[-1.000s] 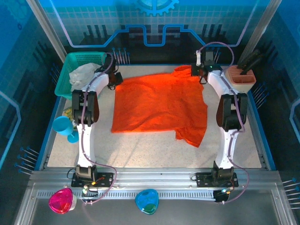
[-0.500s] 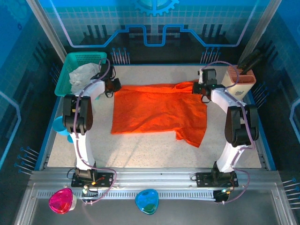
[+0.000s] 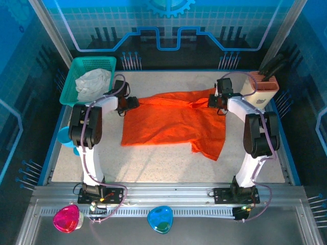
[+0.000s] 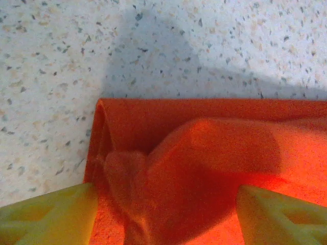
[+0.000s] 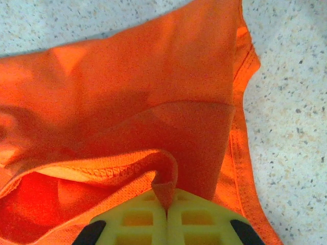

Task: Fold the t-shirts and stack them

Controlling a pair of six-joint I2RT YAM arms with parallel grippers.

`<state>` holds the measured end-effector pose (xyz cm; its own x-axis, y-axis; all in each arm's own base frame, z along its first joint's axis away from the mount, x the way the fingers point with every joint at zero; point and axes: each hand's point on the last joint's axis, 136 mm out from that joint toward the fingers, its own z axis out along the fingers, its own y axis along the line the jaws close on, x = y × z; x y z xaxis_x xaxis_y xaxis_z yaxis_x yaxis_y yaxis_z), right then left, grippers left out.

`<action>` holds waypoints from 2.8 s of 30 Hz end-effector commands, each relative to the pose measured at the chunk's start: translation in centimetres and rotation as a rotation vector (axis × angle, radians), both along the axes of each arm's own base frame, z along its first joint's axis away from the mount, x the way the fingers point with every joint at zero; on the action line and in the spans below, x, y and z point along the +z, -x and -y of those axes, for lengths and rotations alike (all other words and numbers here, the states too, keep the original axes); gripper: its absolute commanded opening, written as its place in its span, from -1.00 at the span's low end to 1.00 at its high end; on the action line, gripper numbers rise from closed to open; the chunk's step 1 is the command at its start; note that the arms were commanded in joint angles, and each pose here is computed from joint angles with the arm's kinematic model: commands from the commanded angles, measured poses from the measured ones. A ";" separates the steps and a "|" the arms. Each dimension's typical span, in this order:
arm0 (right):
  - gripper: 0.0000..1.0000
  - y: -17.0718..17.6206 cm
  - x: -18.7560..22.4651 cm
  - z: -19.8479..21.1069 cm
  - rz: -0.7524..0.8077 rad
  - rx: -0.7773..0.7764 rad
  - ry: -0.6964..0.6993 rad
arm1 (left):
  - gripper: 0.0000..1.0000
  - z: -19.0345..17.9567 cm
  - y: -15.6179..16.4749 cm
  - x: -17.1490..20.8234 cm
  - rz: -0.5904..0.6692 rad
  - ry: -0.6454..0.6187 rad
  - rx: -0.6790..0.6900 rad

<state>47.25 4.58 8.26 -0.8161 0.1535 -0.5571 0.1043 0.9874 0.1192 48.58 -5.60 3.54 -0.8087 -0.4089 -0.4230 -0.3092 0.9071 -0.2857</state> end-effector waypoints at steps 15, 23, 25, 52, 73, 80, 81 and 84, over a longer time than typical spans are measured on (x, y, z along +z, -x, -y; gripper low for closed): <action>-0.15 5.7 2.3 -2.4 -0.291 0.067 -0.107 | 0.42 0.0 -1.1 11.5 0.200 -0.056 -0.090; -0.41 3.0 5.1 -6.5 -0.221 0.112 -0.153 | -0.44 0.1 -5.0 5.6 0.044 -0.068 -0.080; -0.57 1.8 4.7 -7.0 -0.221 0.108 -0.151 | -0.52 0.0 -5.8 4.7 0.034 -0.080 -0.071; -1.00 5.4 -5.1 -10.6 -0.396 0.109 -0.210 | -0.74 1.7 -4.9 3.1 0.003 -0.056 -0.176; -1.00 6.2 -5.4 -10.9 -0.399 0.111 -0.230 | -0.82 4.3 -3.0 2.7 -0.018 -0.063 -0.279; -1.00 6.8 -4.4 -10.6 -0.379 0.139 -0.210 | -0.53 3.2 -3.5 5.6 0.063 -0.107 -0.211; -1.00 6.9 -4.2 -10.5 -0.376 0.141 -0.207 | -0.44 2.8 -3.5 6.1 0.078 -0.116 -0.193; -1.00 7.1 -4.0 -10.4 -0.373 0.145 -0.207 | -0.31 0.8 -3.0 6.9 0.066 -0.169 -0.089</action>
<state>40.84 14.51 3.17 -0.9757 0.1289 -0.1773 0.0727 0.9533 0.2931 51.30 -8.40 6.81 -0.8663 -0.1985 -0.4584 -0.1285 0.9753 -0.1795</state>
